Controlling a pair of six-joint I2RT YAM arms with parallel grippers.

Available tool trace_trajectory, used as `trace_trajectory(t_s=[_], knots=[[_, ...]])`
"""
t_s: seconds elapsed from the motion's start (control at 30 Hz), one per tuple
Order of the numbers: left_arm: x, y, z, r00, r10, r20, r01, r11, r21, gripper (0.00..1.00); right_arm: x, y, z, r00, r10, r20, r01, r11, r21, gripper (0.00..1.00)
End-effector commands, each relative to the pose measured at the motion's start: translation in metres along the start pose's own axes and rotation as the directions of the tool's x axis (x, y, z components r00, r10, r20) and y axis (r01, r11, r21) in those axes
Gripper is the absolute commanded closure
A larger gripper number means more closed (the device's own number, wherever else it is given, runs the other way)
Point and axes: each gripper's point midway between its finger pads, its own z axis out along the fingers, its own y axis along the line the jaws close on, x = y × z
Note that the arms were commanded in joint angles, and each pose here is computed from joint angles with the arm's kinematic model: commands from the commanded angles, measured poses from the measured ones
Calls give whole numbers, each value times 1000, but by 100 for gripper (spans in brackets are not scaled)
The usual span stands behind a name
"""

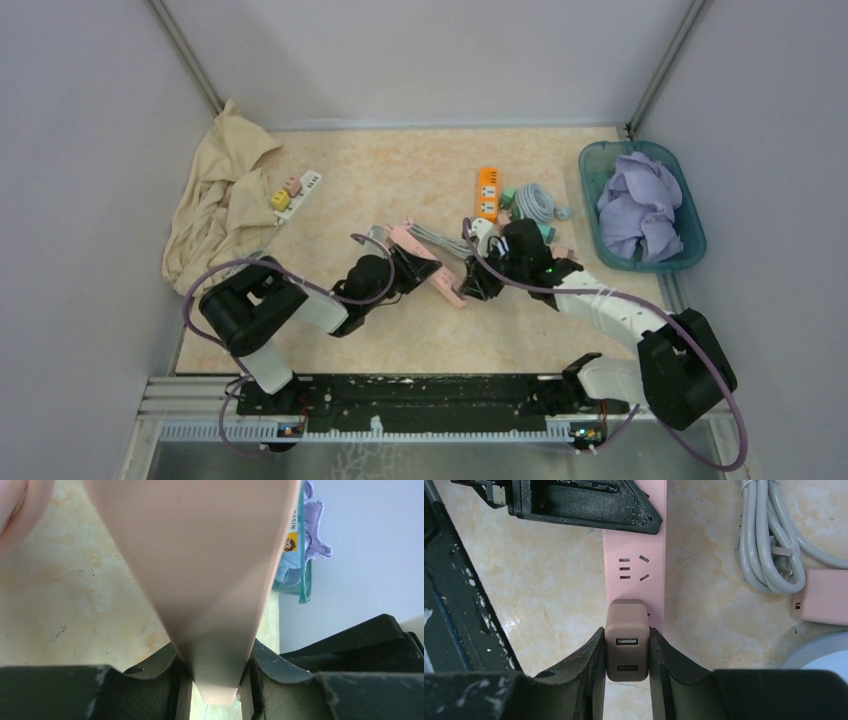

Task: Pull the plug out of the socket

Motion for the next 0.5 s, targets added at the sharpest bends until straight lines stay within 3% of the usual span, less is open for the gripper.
trace_trajectory(t_s=[0.0,0.23,0.47], knots=[[18,55,-17,993,90,-74,-100,984,-148,100,-76,-2,-20,972,-116,206,125,992,-28,100],[5,66,-29,1000,-17,-9,15,983,-181,100,-77,-4,-27,966,-127,224,136,990,-27,100],[8,55,-28,998,36,-45,-41,991,-124,100,-92,-38,-41,956,-107,275,67,986,153,100]])
